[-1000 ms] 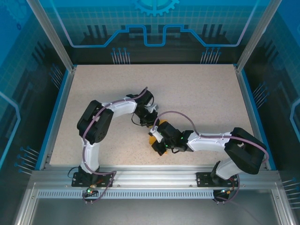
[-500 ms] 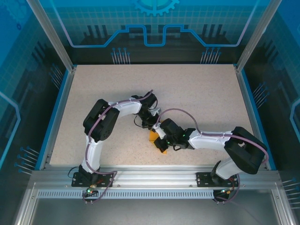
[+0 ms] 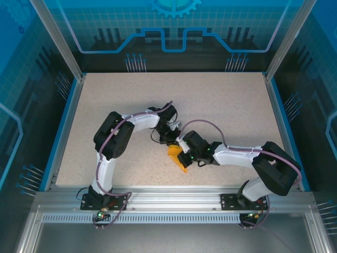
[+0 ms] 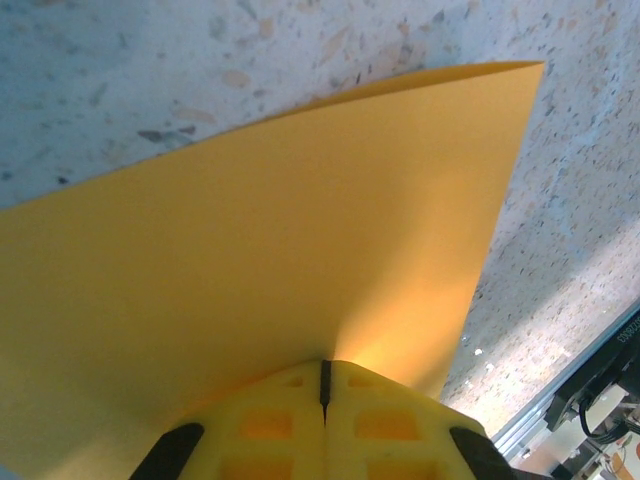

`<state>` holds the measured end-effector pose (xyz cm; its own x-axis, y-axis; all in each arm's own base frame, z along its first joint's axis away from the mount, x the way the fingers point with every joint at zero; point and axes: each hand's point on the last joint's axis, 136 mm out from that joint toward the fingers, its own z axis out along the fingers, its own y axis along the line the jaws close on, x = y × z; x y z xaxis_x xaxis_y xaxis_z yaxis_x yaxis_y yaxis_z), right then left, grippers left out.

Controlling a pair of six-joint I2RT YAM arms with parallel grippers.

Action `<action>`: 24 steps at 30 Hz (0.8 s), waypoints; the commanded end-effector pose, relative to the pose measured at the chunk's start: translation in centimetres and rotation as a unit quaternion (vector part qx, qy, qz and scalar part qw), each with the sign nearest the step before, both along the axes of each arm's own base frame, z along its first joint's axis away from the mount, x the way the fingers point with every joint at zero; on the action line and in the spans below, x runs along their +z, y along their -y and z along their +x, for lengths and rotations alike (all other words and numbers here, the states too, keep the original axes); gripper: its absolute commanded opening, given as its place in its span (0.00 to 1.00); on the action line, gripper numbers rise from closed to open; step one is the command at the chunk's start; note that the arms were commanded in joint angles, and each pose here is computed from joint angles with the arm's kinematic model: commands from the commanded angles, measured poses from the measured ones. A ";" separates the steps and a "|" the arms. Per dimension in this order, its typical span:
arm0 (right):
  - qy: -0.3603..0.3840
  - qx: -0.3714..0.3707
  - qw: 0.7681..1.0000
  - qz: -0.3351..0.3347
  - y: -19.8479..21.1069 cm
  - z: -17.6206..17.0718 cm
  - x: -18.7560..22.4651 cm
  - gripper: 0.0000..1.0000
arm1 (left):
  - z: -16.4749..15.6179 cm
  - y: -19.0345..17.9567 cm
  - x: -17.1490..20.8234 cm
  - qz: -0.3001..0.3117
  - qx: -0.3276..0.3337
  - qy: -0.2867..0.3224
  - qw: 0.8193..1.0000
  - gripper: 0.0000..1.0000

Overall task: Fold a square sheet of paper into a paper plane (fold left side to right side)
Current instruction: Third fold the triangle at the center of the table.

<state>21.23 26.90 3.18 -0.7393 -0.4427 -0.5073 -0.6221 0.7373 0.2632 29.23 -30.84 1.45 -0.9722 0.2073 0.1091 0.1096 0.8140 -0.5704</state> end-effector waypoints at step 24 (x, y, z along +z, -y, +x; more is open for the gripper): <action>-0.015 -0.057 0.997 -0.041 2.2 0.9 -1.7 0.00 | -1.1 -1.3 -2.1 0.054 -0.013 -0.011 0.998 0.06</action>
